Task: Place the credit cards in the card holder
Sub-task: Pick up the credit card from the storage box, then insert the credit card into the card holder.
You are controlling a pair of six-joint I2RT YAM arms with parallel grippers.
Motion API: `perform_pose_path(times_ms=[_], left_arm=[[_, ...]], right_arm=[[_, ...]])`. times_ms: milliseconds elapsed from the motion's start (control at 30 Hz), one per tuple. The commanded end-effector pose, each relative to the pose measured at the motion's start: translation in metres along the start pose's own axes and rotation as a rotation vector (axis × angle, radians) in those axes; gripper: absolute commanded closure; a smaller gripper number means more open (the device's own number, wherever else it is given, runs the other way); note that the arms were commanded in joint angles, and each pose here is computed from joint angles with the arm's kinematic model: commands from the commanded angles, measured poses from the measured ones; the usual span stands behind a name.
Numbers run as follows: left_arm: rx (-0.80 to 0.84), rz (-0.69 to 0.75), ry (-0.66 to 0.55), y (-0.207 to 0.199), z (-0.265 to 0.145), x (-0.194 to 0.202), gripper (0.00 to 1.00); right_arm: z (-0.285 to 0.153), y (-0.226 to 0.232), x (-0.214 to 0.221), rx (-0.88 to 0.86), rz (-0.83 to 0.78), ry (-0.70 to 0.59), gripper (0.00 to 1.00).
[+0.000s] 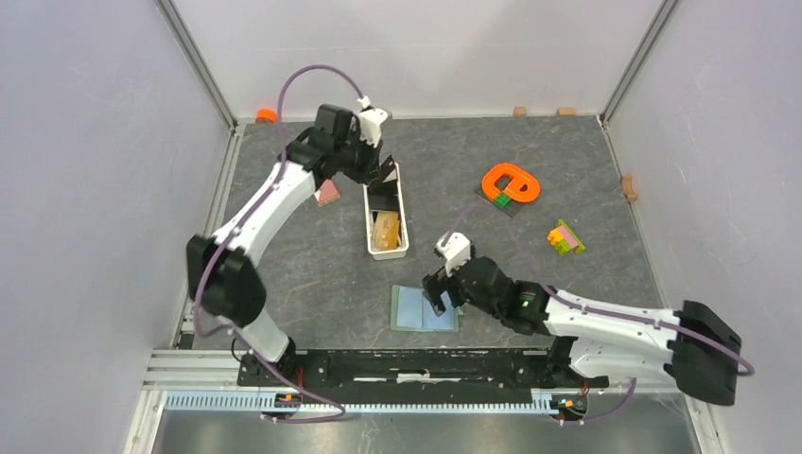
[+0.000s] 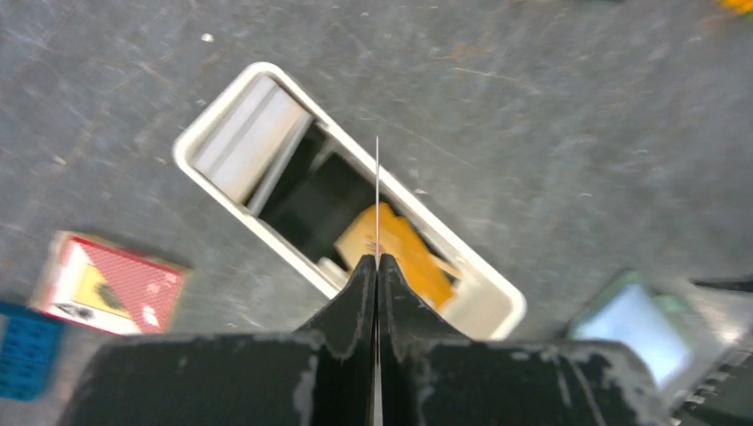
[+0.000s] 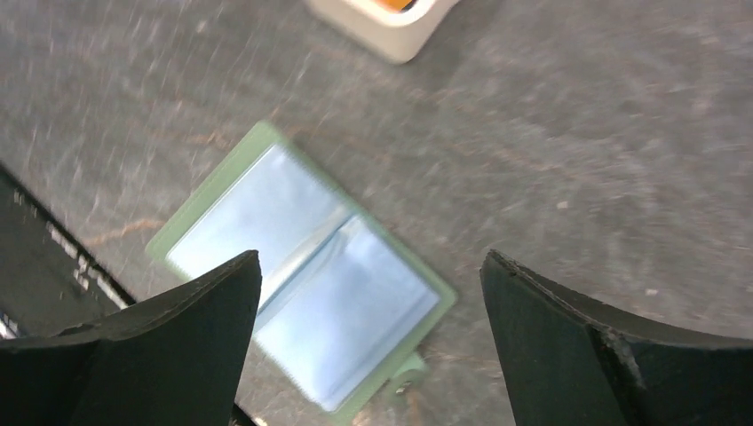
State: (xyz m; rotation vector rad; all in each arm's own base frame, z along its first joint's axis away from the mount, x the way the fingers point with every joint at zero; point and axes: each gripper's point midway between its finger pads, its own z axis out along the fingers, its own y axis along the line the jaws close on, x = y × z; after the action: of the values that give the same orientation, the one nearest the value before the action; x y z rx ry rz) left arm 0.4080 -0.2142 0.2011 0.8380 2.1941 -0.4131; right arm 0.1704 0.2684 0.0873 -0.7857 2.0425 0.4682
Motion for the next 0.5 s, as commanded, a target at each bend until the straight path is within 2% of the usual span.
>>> perform_pose_path(times_ms=[0,100,167,333,467], left_arm=[[0.148,-0.254,-0.304,-0.046,-0.049,-0.045,0.98],[0.261,-0.384,-0.464,-0.075,-0.068,-0.043,0.98],[0.369,-0.418,-0.576,-0.098,-0.085,-0.051,0.98],[0.565,-0.504,-0.716,-0.154,-0.112,-0.045,0.98],[0.677,-0.571,-0.782,-0.191,-0.124,-0.033,0.98]], right_arm=[[-0.016,-0.031,-0.050,0.025,0.062,-0.144,0.02],[-0.026,-0.047,-0.080,0.012,0.122,-0.251,0.02],[-0.032,-0.050,-0.099,-0.020,0.168,-0.322,0.02],[-0.050,-0.038,-0.139,-0.211,0.304,-0.511,0.03],[-0.071,-0.028,-0.163,-0.344,0.371,-0.650,0.07]])
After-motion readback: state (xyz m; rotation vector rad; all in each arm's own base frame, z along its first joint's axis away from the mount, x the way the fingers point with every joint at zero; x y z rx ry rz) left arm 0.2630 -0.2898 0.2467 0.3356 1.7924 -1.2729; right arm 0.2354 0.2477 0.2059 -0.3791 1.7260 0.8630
